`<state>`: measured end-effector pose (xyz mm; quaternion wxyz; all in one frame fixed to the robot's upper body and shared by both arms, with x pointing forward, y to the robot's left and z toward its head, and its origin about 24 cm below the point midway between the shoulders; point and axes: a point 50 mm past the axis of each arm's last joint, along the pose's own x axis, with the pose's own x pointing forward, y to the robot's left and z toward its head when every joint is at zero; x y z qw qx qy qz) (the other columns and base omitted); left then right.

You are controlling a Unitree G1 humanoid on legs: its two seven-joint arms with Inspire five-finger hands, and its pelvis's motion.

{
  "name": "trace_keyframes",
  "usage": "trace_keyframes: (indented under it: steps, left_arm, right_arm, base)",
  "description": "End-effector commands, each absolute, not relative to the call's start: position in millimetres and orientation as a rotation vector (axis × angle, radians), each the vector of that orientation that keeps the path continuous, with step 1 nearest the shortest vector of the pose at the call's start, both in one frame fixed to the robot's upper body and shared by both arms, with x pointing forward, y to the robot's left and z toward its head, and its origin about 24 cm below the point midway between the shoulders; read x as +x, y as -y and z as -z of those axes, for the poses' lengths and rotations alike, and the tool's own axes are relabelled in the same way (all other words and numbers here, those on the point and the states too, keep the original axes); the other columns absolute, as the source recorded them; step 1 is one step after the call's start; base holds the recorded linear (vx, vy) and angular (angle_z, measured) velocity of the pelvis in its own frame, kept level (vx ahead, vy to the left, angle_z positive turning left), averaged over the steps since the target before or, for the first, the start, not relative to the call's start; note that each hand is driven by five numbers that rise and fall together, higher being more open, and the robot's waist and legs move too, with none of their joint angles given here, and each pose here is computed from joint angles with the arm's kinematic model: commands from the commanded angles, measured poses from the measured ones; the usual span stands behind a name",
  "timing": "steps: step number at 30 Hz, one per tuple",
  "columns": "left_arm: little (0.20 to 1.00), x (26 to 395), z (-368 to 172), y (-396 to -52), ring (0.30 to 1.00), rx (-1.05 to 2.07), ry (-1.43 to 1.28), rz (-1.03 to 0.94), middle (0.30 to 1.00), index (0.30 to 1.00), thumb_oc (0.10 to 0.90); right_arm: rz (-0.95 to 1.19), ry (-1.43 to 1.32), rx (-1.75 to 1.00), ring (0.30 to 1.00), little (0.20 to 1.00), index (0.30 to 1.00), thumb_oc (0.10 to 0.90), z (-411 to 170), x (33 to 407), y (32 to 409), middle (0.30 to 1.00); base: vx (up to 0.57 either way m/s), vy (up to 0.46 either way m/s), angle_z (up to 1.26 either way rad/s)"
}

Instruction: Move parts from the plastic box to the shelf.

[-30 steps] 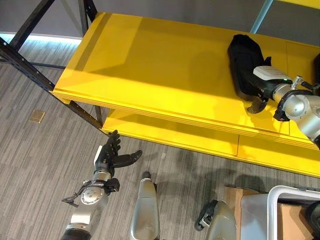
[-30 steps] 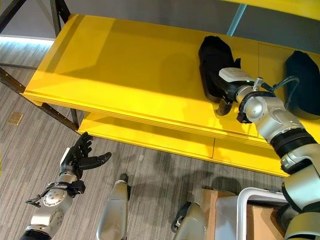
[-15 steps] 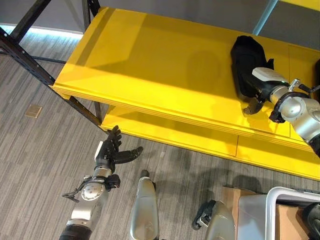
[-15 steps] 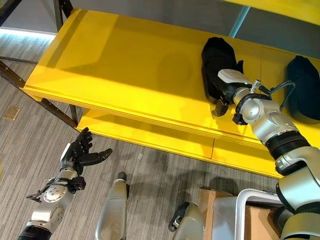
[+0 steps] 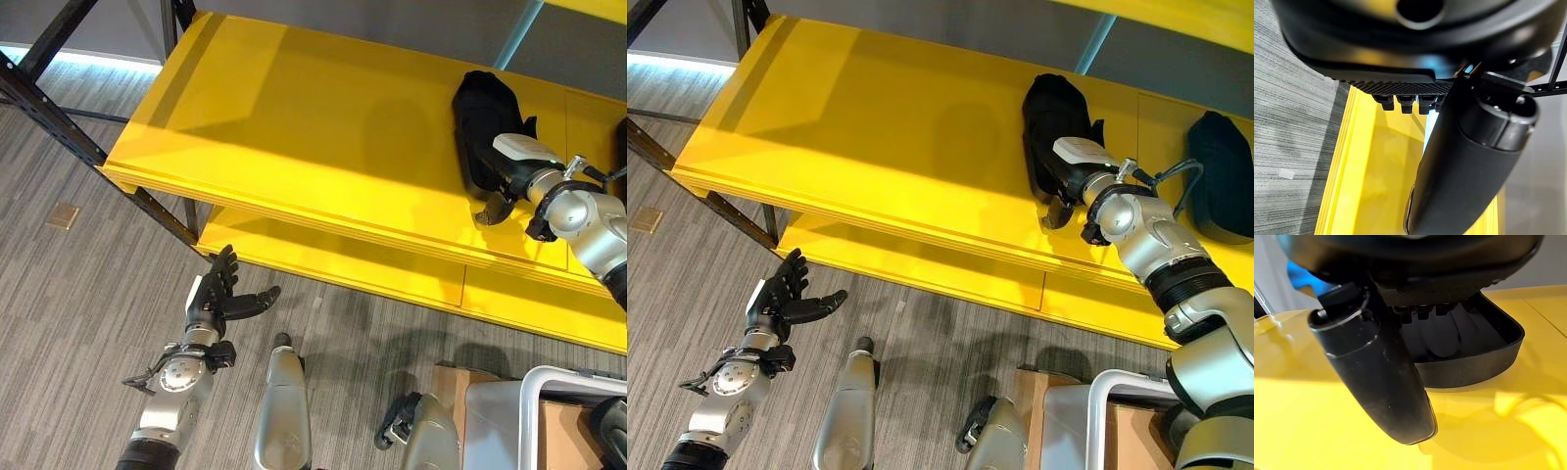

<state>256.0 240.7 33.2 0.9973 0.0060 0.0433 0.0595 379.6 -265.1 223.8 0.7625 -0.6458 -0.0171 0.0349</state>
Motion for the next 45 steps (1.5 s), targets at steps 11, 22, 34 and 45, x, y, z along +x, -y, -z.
trace_keyframes:
  steps: [11,22,34,45]
  left_arm:
    - [1.000,270.3,-86.1,-239.6,1.000,0.058,0.157,-0.060,1.000,1.000,0.900]
    - [1.000,269.7,-87.8,-242.2,1.000,0.056,0.162,-0.065,1.000,1.000,0.900]
    - [1.000,269.0,-88.3,-244.4,1.000,0.057,0.163,-0.072,1.000,1.000,0.900]
    - [1.000,268.3,-86.3,-245.5,1.000,0.056,0.154,-0.076,1.000,1.000,0.900]
  right_arm:
    - [0.007,0.234,-1.237,1.000,1.000,1.000,0.900,-263.0,385.6,246.7,1.000]
    - [0.027,0.248,-1.238,1.000,1.000,1.000,0.900,-271.2,388.2,244.3,1.000]
    - [0.039,0.266,-1.227,1.000,1.000,1.000,0.900,-276.8,390.5,240.3,1.000]
    - [0.036,0.270,-1.226,1.000,1.000,1.000,0.900,-277.1,389.6,240.2,1.000]
  base:
    - [0.01,0.006,0.02]
    - [0.02,0.003,0.01]
    - [0.01,-0.001,0.00]
    - [0.00,0.000,0.00]
